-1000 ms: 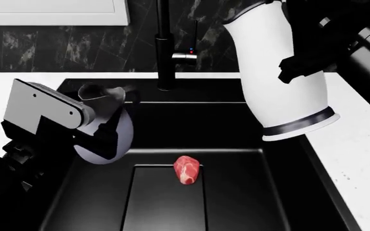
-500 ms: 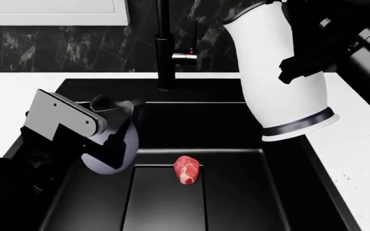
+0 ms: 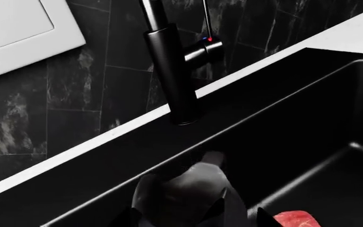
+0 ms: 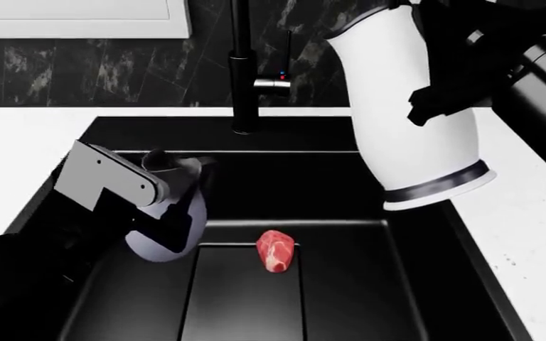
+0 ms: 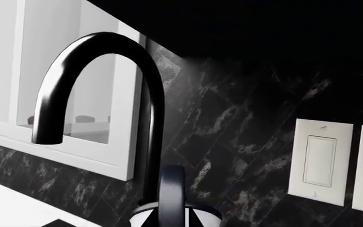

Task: Pick the pitcher and pitcher and place them in the sink. Then turn on the water.

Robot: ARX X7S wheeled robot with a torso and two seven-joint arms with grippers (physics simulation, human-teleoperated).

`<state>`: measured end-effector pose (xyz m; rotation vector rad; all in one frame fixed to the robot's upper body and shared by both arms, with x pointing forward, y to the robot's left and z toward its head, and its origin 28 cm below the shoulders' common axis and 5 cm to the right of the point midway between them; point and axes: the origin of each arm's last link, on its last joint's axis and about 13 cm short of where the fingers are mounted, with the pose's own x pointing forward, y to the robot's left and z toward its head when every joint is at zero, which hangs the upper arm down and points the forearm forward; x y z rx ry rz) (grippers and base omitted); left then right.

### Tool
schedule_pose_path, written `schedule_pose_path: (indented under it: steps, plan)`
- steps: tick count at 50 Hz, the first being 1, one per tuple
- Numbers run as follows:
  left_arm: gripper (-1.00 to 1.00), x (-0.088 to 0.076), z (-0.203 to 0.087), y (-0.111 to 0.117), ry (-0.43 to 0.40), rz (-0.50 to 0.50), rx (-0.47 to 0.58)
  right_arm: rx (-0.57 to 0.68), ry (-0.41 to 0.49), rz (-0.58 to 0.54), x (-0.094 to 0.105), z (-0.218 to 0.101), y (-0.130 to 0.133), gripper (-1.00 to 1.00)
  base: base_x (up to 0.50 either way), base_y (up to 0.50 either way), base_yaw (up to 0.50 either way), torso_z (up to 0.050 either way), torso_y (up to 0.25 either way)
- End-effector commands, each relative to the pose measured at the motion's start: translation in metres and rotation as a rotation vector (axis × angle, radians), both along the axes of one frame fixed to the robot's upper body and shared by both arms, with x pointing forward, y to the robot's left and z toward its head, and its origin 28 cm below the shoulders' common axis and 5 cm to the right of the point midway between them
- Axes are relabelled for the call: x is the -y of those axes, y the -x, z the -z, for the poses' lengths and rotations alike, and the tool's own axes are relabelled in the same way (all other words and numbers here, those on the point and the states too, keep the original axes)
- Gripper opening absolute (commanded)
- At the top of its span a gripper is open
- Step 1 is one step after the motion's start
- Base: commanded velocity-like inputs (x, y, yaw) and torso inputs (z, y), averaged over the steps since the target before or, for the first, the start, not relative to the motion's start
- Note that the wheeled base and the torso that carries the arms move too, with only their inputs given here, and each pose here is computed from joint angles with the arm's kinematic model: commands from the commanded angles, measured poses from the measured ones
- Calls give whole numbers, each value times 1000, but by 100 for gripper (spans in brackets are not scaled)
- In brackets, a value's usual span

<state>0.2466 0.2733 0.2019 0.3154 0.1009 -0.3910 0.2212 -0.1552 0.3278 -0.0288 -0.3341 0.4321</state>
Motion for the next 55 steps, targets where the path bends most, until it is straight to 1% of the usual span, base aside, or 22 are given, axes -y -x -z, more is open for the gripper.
schedule_pose_path:
  steps: [1,8,18,23,35,39,46,47,55]
  plan:
    - [-100,14,78,30,148,-50,-308,58,-16,38,5,-9,2,-100,-4,19,26,-20,0]
    - [-100,15,83,33,130,-39,-367,57,-19,38,5,-8,2,-100,-4,19,27,-20,0]
    - [-100,16,85,33,122,-34,-367,53,-18,40,6,-7,1,-100,-4,18,27,-20,0]
    - [-100,16,85,34,118,-34,-387,56,-19,37,5,-8,1,-100,-4,16,27,-20,0]
    - [-100,15,86,34,99,-18,-398,57,-20,41,6,-7,2,-100,-3,15,26,-21,0]
    - [-100,14,86,32,89,-36,-385,59,-22,40,6,-8,2,-100,-1,15,27,-21,0]
    - [-100,15,87,33,93,-28,-384,60,-23,40,6,-8,2,-100,0,14,27,-21,0]
    - [100,15,86,33,95,-30,-388,60,-22,40,6,-8,2,-100,0,14,27,-21,0]
    - [100,15,83,33,102,-35,-390,56,-22,39,5,-7,1,-100,0,2,24,-21,0]
